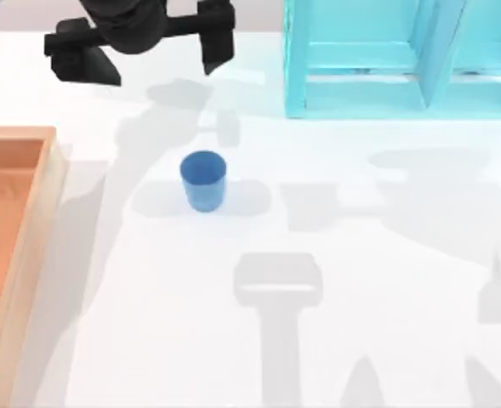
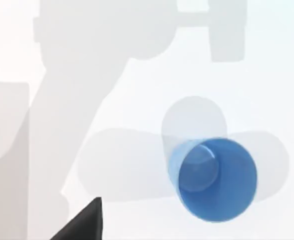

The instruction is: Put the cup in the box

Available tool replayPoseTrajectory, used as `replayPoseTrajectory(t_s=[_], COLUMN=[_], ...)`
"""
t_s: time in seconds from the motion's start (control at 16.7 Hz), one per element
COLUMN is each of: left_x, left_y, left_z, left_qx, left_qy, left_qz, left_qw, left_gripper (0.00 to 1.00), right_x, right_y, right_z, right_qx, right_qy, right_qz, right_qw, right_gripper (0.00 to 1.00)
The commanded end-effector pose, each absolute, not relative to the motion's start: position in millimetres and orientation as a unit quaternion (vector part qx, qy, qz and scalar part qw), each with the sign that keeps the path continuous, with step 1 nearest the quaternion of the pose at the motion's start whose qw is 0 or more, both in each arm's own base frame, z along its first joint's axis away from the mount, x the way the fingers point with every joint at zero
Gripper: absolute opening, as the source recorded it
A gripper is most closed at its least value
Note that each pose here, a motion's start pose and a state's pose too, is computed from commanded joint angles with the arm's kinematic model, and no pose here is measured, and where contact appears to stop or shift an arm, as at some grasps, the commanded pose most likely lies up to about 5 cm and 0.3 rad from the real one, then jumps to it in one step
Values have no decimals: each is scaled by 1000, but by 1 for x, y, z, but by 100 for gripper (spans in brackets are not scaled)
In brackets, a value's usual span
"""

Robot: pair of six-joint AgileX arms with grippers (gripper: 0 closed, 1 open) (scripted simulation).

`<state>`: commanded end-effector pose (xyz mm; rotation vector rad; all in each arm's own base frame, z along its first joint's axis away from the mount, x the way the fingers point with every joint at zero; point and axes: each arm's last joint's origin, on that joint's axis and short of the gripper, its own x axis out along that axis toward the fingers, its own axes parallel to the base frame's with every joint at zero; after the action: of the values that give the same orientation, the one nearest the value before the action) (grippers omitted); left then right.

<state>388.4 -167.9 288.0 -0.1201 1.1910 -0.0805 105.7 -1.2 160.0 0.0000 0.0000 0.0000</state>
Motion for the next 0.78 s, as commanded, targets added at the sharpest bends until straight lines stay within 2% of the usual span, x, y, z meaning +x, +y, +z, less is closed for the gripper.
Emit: replayPoseTrajectory(t_s=[0.36,0.78], left_x=[409,409], left_y=[-219,-246], left_z=[253,234], left_qx=[-20,7], left_qy=[634,671], left_qz=[-18,-7], left_qw=[773,742], left_gripper=[100,100], right_x=[106,106], right_y=[-1,-1], right_z=[160,160], right_qx=[0,0], right_qy=[0,0], right_qz=[0,0], right_qw=[1000,1000], right_gripper=[100,100])
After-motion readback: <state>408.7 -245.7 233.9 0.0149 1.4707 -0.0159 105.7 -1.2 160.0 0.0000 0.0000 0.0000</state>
